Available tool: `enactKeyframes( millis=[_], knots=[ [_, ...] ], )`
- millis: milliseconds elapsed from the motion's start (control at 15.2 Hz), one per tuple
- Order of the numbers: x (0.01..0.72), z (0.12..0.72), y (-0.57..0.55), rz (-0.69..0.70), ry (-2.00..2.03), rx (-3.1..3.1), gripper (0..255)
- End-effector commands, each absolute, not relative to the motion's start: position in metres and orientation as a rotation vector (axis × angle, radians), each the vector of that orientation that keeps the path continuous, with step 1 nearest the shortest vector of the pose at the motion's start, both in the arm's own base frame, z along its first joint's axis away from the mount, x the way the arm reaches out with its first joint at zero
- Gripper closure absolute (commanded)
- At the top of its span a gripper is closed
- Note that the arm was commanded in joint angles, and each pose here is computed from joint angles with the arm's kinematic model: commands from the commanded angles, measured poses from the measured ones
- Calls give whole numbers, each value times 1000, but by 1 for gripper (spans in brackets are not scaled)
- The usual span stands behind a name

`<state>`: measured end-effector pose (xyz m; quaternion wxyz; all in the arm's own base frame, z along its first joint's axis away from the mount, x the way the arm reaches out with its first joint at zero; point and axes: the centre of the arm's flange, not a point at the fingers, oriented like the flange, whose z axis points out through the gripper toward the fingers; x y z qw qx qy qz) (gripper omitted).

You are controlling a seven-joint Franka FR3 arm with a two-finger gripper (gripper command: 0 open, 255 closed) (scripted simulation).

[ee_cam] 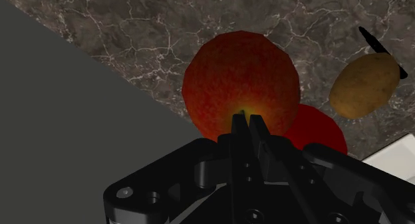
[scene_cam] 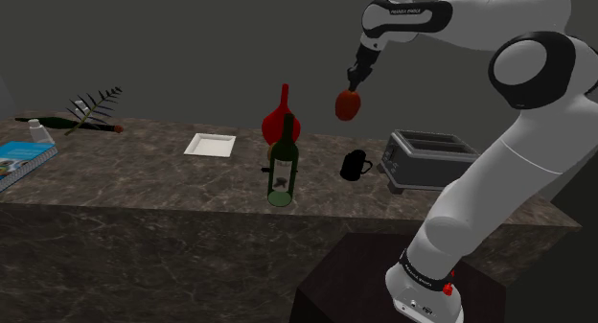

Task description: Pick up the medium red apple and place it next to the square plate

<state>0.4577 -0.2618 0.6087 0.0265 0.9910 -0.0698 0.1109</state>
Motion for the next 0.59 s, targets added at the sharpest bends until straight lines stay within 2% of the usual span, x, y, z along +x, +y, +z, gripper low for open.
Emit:
enactKeyframes(
  millis=[0,528],
  knots=[
    [472,611,-241,343,-220,3062,255],
    [532,611,-154,343,-220,3062,255]
  ],
)
